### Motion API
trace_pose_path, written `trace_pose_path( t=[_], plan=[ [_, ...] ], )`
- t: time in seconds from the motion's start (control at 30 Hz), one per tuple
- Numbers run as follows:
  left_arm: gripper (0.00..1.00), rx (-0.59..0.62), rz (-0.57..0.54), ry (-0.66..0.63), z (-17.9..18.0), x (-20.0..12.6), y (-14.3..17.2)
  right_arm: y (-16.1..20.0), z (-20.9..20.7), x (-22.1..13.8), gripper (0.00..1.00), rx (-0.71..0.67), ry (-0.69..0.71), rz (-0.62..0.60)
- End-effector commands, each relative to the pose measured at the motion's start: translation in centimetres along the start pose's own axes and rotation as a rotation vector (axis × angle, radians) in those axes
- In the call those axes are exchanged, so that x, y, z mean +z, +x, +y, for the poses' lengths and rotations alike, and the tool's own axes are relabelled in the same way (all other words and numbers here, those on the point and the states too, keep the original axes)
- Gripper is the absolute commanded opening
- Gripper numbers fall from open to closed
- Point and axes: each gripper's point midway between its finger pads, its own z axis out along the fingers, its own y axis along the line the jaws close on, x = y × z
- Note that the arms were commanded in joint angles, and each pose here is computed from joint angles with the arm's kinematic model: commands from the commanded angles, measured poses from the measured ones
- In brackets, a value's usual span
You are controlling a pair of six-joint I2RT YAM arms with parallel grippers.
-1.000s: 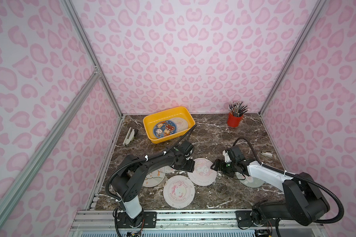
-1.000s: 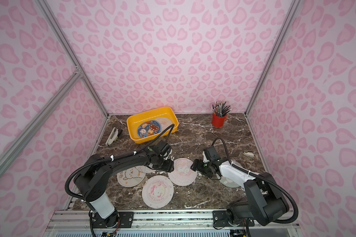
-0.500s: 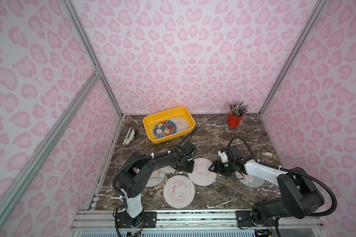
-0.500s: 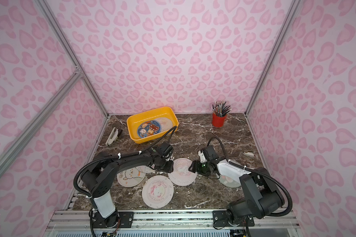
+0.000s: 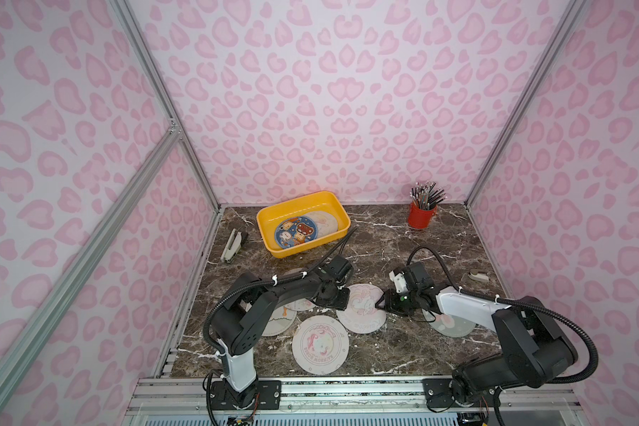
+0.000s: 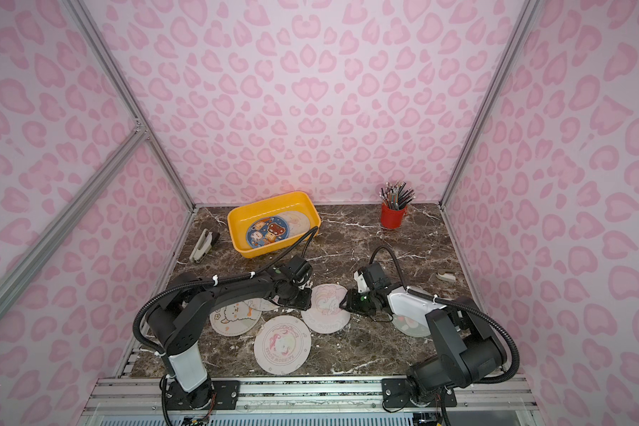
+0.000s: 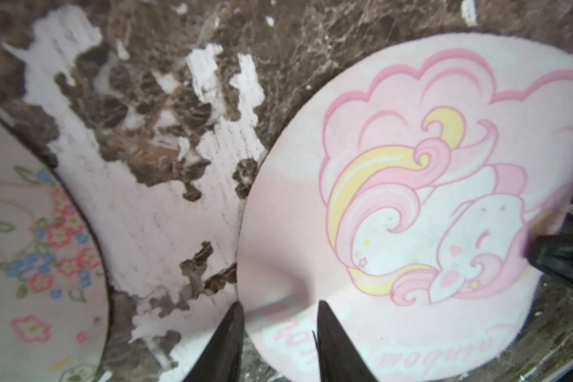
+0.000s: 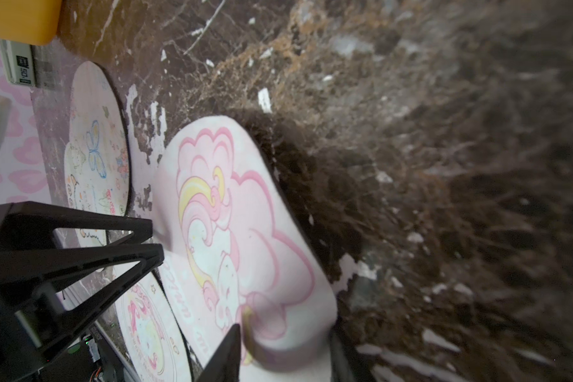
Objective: Put the coasters into the storage box
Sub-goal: Pick up the coaster from the center of the board.
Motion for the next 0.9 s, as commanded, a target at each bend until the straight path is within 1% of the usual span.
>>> trace_pose_path(
  t=[0.0,0.2,0.33,0.5,0.63,0.87],
  plan=[
    [0.39,-0.017,0.05,-0.016,0.6,0.6,1.3,1.6,-1.8,0.1,0.34,0.043,0.073,0.05],
    [0.4,-0.016,0.037,-0.014,0.5,0.3,1.2,1.1,-1.3,-0.2,0.07,0.039,0.061,0.039],
    [0.43,-0.017,0.0,-0.005,0.2,-0.7,0.6,0.6,-0.5,-0.7,0.0,0.03,0.047,0.024],
    [0.54,-0.019,-0.089,0.023,-0.3,-3.1,-0.7,-1.0,1.7,-2.2,0.0,0.004,0.003,-0.016],
    [0.6,-0.034,-0.146,0.047,-0.2,-4.7,-1.4,-2.6,4.3,-3.6,0.0,-0.041,-0.038,-0.055],
    [0.68,-0.093,-0.211,0.044,2.2,-6.7,-1.3,-5.9,10.2,-5.7,0.0,-0.14,-0.134,-0.127]
  ],
)
